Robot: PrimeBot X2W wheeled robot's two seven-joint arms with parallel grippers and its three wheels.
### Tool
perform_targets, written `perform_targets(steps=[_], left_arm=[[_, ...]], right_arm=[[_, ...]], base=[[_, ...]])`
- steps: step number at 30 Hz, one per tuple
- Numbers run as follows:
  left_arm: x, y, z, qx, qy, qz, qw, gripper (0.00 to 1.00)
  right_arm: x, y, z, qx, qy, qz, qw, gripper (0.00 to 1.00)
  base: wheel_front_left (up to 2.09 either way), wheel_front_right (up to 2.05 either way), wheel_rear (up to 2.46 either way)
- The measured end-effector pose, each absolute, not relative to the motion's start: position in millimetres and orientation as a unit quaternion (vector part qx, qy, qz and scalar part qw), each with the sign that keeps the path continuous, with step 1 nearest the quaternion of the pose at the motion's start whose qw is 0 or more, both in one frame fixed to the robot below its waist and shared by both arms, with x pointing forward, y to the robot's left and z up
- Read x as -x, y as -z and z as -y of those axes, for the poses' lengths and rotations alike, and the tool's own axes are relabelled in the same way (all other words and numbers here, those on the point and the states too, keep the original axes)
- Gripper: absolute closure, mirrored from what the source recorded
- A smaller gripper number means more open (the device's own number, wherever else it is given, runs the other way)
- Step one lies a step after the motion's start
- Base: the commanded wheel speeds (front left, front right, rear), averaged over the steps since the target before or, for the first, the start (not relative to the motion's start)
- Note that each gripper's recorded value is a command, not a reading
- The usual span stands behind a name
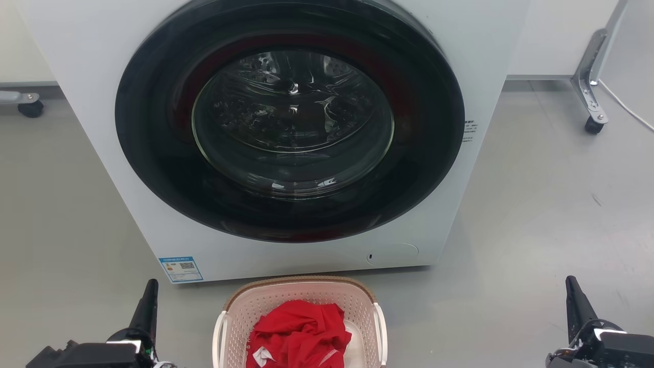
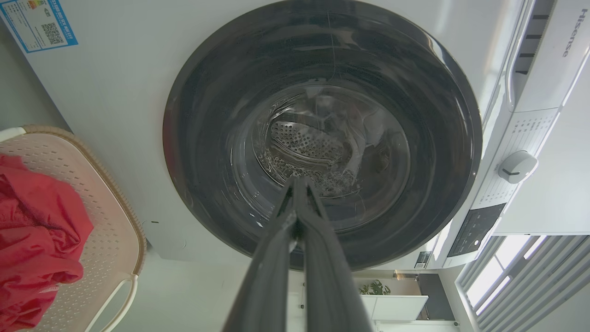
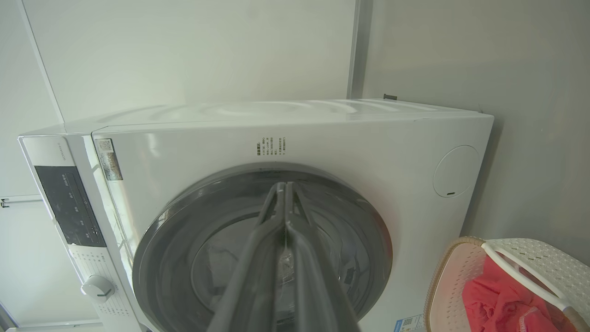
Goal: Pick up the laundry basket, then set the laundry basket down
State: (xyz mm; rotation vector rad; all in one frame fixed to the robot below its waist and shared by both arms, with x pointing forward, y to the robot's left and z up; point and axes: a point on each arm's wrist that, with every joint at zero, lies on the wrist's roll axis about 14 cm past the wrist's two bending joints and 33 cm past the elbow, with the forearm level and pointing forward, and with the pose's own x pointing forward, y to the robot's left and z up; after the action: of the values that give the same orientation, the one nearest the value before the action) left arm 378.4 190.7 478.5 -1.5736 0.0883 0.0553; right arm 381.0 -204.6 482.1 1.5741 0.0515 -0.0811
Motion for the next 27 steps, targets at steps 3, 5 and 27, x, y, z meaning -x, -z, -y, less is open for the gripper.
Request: perform_targets(steps=[3, 5, 27], left_arm=[[-378.4, -478.5, -190.7, 0.708, -0.025, -0.04, 0.705, 1.0], [-378.4, -478.4, -190.7, 0.708, -0.025, -0.04, 0.705, 1.0], [-378.4, -478.5, -190.7, 0.708, -0.025, -0.04, 0.705, 1.0]], right_arm=[[-381.0, -482.1, 204.6, -0.708, 0.036, -0.023, 0.705, 1.0], [-381.0, -482.0, 204.6, -0.708, 0.037, -0.023, 0.705, 1.0], [-381.0, -482.2, 204.6, -0.708, 0.036, -0.023, 0.705, 1.0]], base=[[0.0, 0.0, 0.0], [0.0, 0.0, 0.0], [0.0, 0.0, 0.0]])
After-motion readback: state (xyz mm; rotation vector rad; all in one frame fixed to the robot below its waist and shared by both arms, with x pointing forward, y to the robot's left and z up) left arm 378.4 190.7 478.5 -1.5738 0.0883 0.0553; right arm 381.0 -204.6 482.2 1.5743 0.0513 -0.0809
